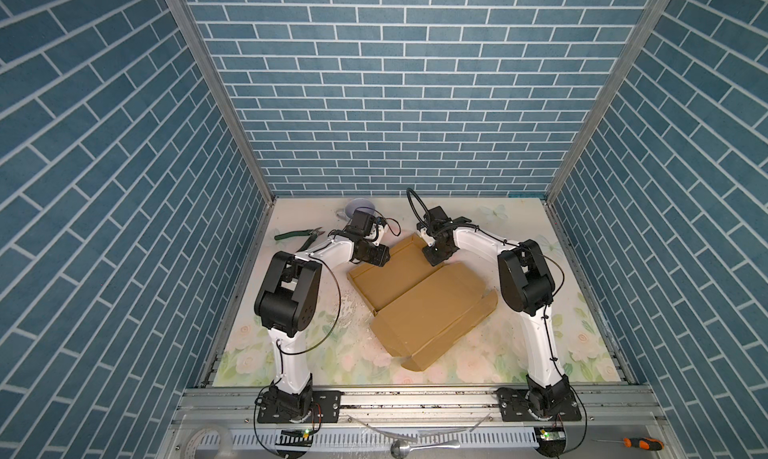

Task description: Fold the paper box

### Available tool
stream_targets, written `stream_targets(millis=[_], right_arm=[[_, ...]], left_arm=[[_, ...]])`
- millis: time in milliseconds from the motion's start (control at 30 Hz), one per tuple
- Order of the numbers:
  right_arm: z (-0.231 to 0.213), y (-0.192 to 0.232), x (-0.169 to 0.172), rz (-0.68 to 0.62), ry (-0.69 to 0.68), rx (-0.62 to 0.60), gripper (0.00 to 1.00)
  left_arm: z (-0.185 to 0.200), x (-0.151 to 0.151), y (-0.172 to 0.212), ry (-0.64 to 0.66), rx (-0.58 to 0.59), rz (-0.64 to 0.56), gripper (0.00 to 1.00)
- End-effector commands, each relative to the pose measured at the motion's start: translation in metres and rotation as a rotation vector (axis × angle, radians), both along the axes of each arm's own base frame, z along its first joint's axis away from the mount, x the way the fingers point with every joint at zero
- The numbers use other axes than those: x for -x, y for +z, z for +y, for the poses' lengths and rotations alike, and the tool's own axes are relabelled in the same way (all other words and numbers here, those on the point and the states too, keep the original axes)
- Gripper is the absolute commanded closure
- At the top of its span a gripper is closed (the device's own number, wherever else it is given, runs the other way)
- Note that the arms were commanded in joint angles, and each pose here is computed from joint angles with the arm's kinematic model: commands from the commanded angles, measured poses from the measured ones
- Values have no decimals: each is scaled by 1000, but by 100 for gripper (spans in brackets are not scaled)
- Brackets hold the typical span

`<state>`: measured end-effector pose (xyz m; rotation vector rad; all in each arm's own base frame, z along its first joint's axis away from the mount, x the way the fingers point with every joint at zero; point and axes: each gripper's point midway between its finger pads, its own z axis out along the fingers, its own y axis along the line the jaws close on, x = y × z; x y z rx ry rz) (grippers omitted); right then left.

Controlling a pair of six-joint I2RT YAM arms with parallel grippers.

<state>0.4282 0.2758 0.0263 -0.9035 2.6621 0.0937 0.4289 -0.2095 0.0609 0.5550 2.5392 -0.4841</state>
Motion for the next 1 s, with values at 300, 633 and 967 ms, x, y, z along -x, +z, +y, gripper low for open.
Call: stream_targets(millis=[300, 633, 967], right_arm=[[26, 15, -25, -35, -18, -72, 65], [54, 20, -49, -70, 11, -156, 69], [53, 2, -53, -170, 36, -54, 100]], left_arm=[[-14, 6, -18, -16, 32, 51, 67], [-21, 7, -25, -29, 32, 66, 71], [-24, 9, -27, -20, 39, 76, 75]])
